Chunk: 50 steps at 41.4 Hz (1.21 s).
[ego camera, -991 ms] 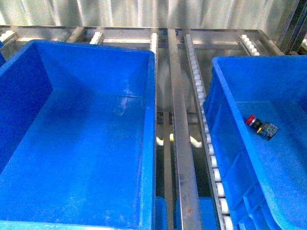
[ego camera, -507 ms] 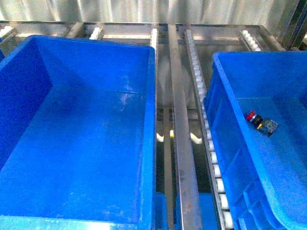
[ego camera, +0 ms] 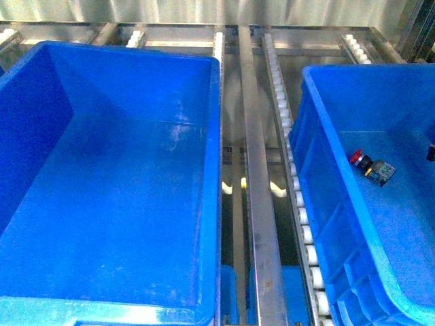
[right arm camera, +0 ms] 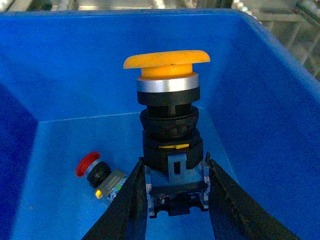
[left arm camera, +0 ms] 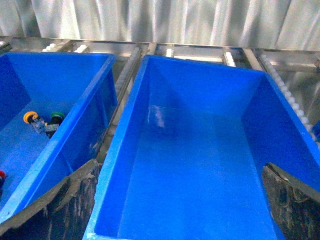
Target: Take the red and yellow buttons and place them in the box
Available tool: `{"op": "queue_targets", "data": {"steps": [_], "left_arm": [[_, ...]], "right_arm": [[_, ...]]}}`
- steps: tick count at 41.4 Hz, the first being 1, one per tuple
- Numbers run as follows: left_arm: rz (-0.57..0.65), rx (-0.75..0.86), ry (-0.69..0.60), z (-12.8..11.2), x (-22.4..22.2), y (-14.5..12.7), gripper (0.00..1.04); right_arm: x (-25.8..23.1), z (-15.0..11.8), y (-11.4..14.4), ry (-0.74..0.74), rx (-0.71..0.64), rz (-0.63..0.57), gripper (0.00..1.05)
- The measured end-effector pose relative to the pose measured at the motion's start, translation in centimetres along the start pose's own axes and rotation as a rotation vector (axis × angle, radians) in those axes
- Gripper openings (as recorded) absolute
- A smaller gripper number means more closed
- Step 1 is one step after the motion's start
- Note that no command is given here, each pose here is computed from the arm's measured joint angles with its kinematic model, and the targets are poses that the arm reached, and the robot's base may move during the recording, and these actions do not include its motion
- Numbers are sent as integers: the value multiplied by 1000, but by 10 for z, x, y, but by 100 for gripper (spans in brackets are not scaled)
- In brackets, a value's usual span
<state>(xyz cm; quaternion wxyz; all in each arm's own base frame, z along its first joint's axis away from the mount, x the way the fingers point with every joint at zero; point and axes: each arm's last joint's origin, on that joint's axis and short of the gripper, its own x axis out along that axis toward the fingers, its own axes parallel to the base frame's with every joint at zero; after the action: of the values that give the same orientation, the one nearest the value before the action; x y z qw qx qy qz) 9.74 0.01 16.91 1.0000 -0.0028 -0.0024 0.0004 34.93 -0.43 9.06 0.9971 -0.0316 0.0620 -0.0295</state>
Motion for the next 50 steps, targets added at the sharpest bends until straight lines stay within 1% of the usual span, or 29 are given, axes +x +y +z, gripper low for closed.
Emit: {"op": "queue_targets", "data": {"steps": [8, 18, 22, 26, 29, 33, 37, 42, 50], "left_arm": [[0, 0, 0, 0, 0, 0, 97], [0, 0, 0, 0, 0, 0, 97], [0, 0, 0, 0, 0, 0, 97], [0, 0, 0, 0, 0, 0, 97], [0, 0, 0, 0, 0, 0, 97], [0, 1, 0, 0, 0, 0, 97], [0, 0, 0, 0, 0, 0, 97], [0, 0, 0, 0, 0, 0, 97], [0, 0, 0, 0, 0, 0, 97]], "right_arm": [[7, -5, -4, -35, 108, -46, 26], [15, -9, -4, -56, 238, -52, 26], [22, -10, -4, -65, 317, -60, 26], [25, -11, 0, -64, 385, -41, 26], [28, -12, 7, -44, 428, 9, 26], [35, -14, 20, 0, 453, 69, 26], [40, -14, 32, 27, 449, 110, 26], [45, -16, 37, 48, 446, 117, 26], [49, -24, 39, 108, 448, 101, 26]]}}
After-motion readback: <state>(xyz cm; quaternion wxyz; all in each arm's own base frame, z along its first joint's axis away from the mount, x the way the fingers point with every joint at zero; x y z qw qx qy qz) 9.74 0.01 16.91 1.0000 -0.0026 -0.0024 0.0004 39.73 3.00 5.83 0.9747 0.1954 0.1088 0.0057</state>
